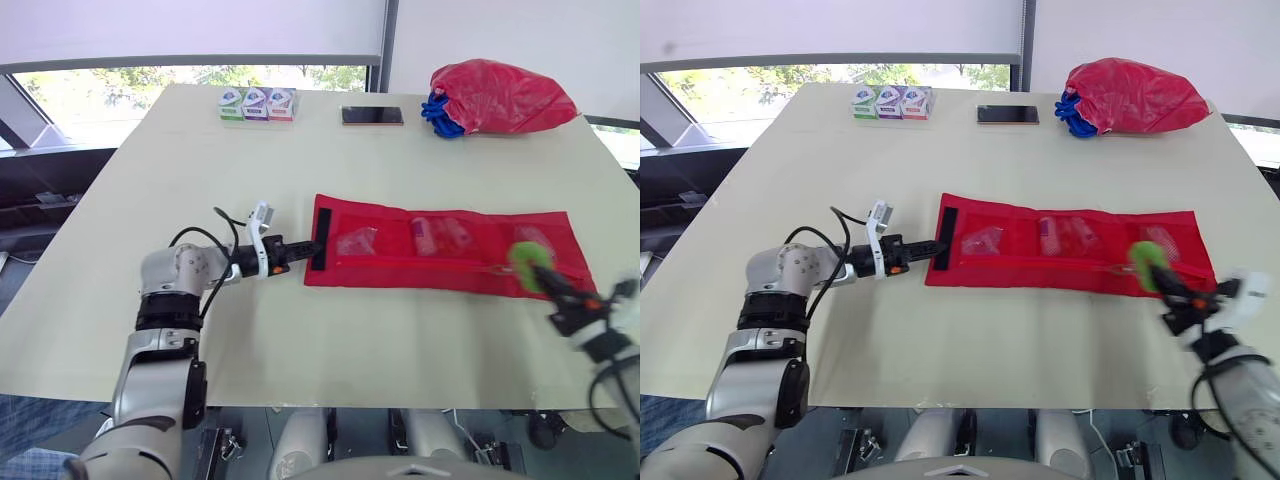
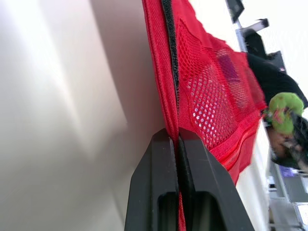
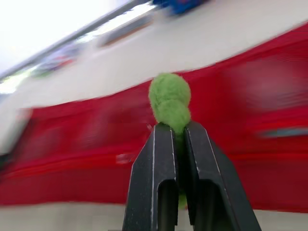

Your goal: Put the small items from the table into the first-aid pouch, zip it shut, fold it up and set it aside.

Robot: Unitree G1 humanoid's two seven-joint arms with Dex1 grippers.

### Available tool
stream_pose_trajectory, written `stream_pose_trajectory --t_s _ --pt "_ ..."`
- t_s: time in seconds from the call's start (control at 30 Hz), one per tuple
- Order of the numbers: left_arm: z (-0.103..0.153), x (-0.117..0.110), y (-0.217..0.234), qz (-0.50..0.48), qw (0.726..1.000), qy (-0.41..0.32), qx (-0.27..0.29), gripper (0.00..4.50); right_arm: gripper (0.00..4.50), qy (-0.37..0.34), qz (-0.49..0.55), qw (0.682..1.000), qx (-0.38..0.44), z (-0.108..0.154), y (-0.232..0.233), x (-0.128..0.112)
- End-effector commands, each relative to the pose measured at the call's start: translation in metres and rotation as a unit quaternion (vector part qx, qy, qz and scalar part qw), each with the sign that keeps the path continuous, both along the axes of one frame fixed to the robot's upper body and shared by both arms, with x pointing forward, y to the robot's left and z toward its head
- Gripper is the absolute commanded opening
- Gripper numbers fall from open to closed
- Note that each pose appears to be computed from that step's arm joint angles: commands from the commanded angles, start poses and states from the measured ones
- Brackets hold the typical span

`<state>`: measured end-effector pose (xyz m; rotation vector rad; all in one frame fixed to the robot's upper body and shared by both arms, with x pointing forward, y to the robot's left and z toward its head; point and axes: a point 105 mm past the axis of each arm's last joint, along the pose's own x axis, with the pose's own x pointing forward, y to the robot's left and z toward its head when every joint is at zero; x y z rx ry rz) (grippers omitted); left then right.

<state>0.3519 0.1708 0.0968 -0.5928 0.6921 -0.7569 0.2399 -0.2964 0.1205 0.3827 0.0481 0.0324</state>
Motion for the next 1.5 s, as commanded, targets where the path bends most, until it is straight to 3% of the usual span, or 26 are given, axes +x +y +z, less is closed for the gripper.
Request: stream_pose_trajectory --t_s 0.03,0.13,0.3,0.6,0.7,0.9,0.93,1.1,1.27,1.4,1.47,1.5 --pt "0.01 0.003 0.023 0.029 0.999 -0.022 0.019 0.0 0.04 -0.015 -0.088 0.995 -0.039 0.01 -0.039 -0.005" --pt "0.011 0.003 0.039 0.047 0.998 -0.025 0.034 0.0 0.04 -0.002 -0.158 0.985 -0.064 0.006 -0.07 -0.01" --pt "0.012 0.002 0.051 0.063 0.997 -0.029 0.045 0.0 0.04 0.0 -0.193 0.978 -0.08 0.005 -0.082 -0.008" --pt "0.012 0.001 0.052 0.061 0.996 -0.033 0.052 0.0 0.04 -0.008 -0.165 0.983 -0.083 0.004 -0.074 -0.003" --pt "0.014 0.001 0.056 0.062 0.996 -0.035 0.057 0.0 1.05 -0.009 -0.147 0.986 -0.077 0.006 -0.072 -0.006" --pt "0.015 -0.01 0.073 0.077 0.995 -0.028 0.065 0.0 4.08 -0.005 -0.12 0.989 -0.086 0.007 -0.064 -0.018" --pt "0.014 -0.012 0.077 0.082 0.994 -0.027 0.066 0.0 4.36 -0.007 -0.11 0.99 -0.083 0.008 -0.059 -0.02" --pt "0.017 -0.018 0.087 0.085 0.993 -0.031 0.073 0.0 4.36 -0.011 -0.009 0.999 -0.041 0.009 -0.01 -0.024" --pt "0.014 -0.017 0.094 0.077 0.988 -0.048 0.122 1.88 4.5 0.003 0.045 0.999 0.0 0.002 0.026 -0.02" --pt "0.027 -0.017 0.092 0.044 0.984 -0.099 0.14 3.31 4.5 0.026 0.066 0.996 0.047 -0.011 0.042 -0.024" --pt "0.03 -0.018 0.092 0.021 0.977 -0.124 0.171 4.28 4.5 0.032 0.066 0.994 0.079 -0.014 0.051 -0.025" --pt "0.032 -0.019 0.09 0.007 0.973 -0.136 0.186 4.43 4.5 0.036 0.066 0.993 0.089 -0.016 0.054 -0.025"
